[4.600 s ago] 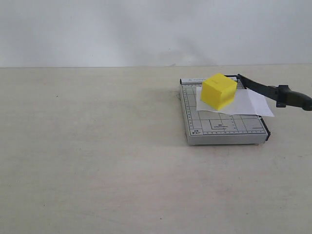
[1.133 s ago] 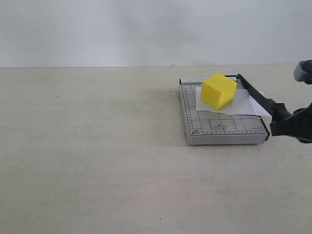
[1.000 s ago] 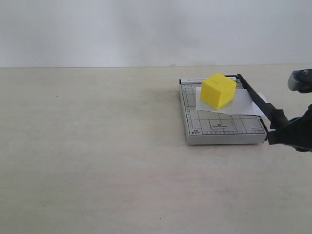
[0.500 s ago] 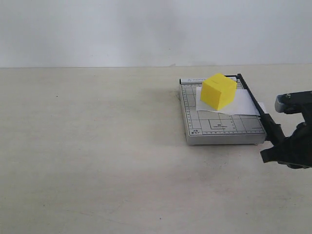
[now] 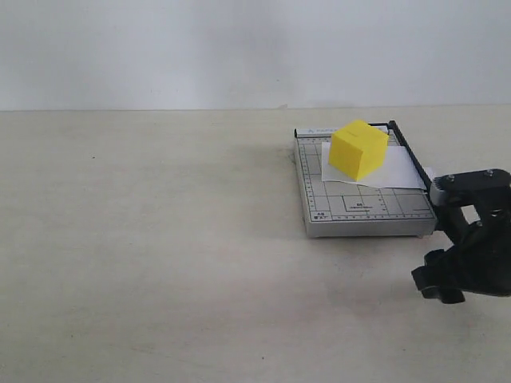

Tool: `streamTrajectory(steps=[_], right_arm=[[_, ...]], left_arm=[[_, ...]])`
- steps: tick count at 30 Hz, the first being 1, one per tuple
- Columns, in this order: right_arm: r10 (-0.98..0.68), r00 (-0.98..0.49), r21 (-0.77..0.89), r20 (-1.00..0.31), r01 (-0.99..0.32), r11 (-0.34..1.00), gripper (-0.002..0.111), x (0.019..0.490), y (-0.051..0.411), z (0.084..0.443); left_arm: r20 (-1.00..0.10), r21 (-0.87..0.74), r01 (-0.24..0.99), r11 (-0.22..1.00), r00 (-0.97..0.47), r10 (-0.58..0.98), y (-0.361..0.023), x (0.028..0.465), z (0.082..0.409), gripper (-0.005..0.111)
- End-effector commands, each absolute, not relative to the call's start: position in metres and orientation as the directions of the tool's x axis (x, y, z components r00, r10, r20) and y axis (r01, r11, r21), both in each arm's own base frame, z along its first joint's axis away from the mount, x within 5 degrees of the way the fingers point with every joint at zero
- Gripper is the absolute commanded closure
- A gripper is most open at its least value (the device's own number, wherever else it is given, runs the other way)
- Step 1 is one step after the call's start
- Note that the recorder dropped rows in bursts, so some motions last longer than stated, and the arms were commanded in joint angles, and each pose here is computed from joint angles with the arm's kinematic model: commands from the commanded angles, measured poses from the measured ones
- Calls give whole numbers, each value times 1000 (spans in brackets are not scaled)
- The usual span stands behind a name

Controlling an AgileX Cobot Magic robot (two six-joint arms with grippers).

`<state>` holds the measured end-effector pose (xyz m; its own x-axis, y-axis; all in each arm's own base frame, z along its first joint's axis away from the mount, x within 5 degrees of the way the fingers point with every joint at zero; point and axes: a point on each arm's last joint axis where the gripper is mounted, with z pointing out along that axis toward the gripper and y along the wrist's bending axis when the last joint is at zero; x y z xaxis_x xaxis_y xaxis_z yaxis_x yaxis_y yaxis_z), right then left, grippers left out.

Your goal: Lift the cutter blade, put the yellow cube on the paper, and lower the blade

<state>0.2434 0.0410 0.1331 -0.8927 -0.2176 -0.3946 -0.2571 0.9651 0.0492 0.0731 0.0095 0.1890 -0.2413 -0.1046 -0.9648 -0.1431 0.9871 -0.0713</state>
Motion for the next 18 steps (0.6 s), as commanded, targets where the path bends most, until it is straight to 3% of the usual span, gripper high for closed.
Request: streamTrajectory(steps=[1, 9, 18], right_arm=[[-219, -906, 71, -362, -261, 963, 37, 239, 44, 131], [-242, -894, 80, -377, -292, 953, 37, 243, 46, 148], [-188, -851, 37, -491, -235, 971, 37, 249, 42, 208]], left_arm=[[-967, -89, -141, 986, -225, -120, 9, 73, 189, 102], [-967, -89, -141, 986, -225, -120, 9, 73, 189, 102], [-966, -89, -141, 986, -228, -120, 9, 73, 189, 102]])
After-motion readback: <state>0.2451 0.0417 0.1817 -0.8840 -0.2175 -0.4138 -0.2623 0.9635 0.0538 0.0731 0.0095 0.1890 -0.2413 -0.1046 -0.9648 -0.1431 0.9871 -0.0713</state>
